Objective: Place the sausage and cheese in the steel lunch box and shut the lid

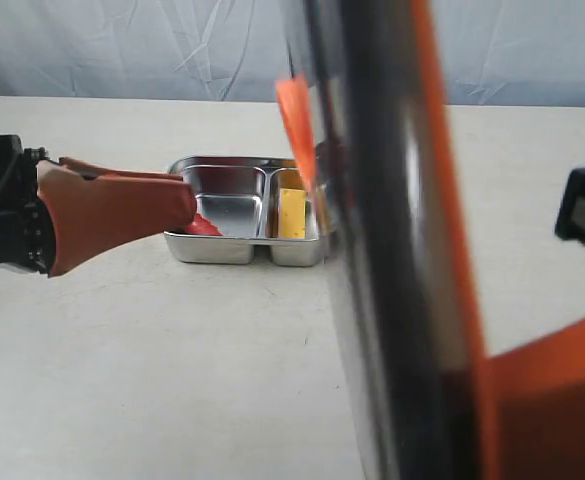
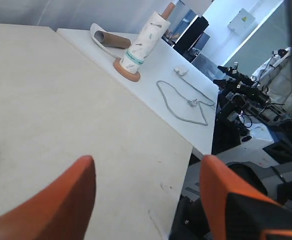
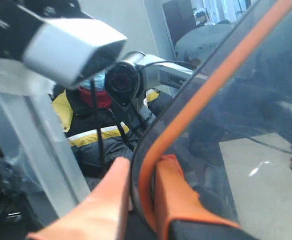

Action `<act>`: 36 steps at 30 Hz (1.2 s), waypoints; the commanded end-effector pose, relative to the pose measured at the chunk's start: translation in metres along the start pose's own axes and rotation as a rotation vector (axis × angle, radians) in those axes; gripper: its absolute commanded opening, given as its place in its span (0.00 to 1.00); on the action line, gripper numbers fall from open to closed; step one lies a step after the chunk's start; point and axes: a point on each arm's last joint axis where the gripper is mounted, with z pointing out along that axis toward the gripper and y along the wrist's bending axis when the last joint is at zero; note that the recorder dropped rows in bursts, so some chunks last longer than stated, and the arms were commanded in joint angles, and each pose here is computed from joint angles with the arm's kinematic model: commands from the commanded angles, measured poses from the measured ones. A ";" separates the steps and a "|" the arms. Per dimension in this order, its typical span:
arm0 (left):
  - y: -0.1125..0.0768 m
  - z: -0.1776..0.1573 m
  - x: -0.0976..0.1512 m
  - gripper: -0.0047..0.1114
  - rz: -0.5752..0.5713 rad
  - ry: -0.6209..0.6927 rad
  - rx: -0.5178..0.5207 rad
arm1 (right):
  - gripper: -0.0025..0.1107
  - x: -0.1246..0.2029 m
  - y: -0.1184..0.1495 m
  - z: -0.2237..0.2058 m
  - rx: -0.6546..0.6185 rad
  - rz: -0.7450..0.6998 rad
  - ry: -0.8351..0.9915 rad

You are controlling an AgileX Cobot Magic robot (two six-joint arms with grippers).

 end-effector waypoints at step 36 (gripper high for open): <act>0.001 0.005 -0.026 0.04 0.634 -0.022 -0.092 | 0.02 0.062 -0.057 -0.013 0.446 0.010 0.155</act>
